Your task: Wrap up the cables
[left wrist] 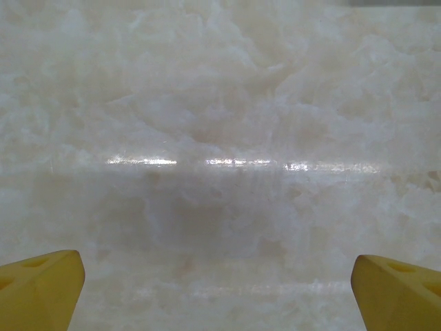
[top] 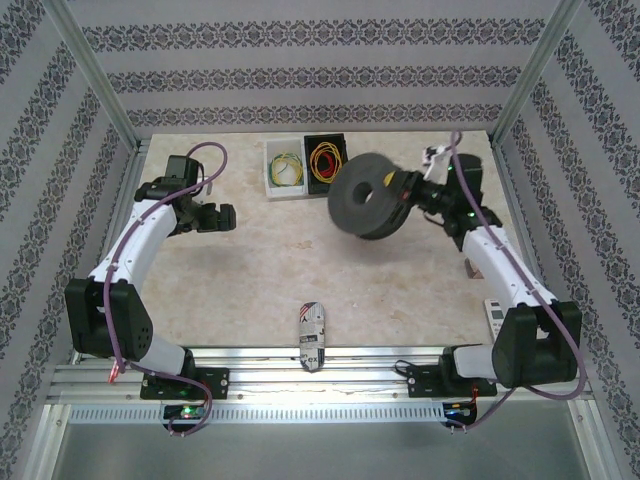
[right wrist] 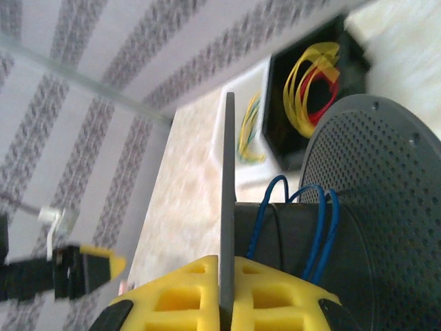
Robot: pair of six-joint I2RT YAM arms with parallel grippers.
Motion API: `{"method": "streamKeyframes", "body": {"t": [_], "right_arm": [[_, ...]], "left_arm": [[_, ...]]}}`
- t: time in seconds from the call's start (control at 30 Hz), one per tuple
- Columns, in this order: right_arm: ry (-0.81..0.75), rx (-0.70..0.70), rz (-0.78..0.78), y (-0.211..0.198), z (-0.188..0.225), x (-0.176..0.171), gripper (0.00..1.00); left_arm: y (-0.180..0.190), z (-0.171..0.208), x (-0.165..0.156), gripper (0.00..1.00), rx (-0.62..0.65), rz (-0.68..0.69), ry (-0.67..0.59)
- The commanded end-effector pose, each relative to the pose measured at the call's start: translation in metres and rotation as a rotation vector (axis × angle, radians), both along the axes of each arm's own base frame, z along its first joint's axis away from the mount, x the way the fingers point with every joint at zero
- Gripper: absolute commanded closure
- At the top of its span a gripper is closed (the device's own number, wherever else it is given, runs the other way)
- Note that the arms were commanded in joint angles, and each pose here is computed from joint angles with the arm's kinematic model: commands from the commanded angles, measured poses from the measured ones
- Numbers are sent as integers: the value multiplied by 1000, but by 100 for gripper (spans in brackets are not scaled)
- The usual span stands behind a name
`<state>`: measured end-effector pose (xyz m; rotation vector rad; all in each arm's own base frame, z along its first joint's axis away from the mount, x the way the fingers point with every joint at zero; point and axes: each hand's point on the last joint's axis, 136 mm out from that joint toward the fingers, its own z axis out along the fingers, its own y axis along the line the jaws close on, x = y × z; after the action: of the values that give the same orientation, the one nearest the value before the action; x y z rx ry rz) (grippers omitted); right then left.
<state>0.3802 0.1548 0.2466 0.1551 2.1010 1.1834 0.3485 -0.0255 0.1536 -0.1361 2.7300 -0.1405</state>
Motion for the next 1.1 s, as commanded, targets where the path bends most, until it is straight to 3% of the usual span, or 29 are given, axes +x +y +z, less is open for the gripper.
{"method": "streamKeyframes", "body": {"t": [0.0, 0.33, 0.53, 0.7, 0.87, 1.07], "right_arm": [[10, 47, 53, 34, -15, -12, 100], [61, 120, 112, 64, -63, -18, 100], [152, 105, 124, 75, -118, -16, 100], [234, 31, 119, 75, -165, -22, 100], [274, -70, 118, 69, -185, -32, 100], [303, -187, 108, 59, -197, -43, 88]], "left_arm": [[-9, 7, 0, 0, -14, -19, -34], [-7, 3, -5, 0, 6, -9, -23], [-7, -4, -10, 0, 14, -12, 3], [-5, -9, -10, 0, 32, -15, 26], [-6, -8, -8, 0, 36, -24, 24], [-10, -12, -6, 0, 30, -38, 33]]}}
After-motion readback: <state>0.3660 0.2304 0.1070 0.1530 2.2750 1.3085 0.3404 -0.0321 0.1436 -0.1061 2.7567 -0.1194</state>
